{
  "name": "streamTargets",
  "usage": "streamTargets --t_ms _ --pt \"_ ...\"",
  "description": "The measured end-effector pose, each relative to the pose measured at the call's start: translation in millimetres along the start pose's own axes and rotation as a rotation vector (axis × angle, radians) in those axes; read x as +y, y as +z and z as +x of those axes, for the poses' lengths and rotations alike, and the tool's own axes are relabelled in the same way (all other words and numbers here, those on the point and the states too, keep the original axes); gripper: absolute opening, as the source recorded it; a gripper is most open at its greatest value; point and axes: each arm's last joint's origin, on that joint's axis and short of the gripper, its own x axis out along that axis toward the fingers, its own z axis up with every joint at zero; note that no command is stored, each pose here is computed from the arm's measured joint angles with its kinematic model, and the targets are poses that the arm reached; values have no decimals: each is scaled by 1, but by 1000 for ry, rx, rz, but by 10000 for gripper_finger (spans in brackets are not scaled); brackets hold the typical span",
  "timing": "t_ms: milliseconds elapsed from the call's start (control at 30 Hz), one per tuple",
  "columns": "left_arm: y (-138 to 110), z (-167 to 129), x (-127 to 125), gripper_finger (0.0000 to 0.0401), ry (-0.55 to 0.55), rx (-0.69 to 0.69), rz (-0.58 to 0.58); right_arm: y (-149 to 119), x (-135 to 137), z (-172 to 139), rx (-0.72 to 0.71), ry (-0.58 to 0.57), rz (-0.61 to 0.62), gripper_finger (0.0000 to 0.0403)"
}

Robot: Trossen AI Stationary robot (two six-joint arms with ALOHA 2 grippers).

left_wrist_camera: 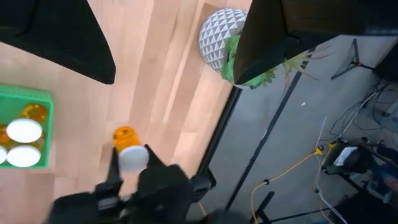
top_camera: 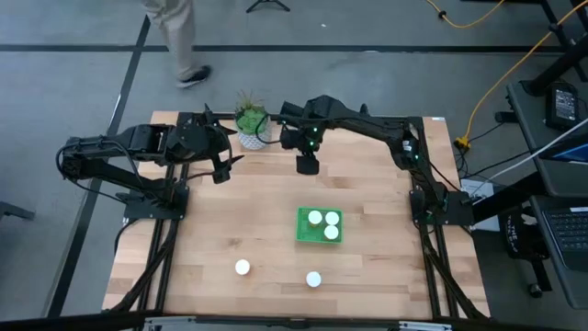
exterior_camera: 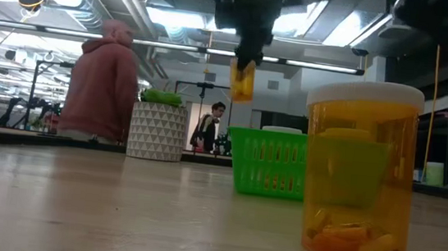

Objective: Pick and place pill bottles into a basket
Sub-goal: Put the orange pill bottle into the green bin

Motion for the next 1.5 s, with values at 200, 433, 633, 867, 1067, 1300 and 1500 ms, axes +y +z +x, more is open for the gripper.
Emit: streamTargets --t_ms 200,433,633,867,1067,1300,1500 --pt "0 -1 -3 322 -37 -4 20 1 47 -24 -67 11 -13 210" --pt "0 -5 -11 322 -79 -19 64 3 106 -23 -69 10 -31 210" --pt "1 -8 -16 322 -105 -31 83 1 150 -9 -52 -35 -60 210" --pt "1 -10 -21 322 -121 -40 89 -6 185 8 -20 -56 -53 210" --pt "2 -14 -28 322 -116 -61 61 -17 207 32 59 -76 -85 210" --pt "4 -18 -42 322 -128 -84 60 -24 227 58 52 -74 -129 214" --pt "1 -23 -50 322 -130 -85 53 -36 236 77 38 -145 -114 215"
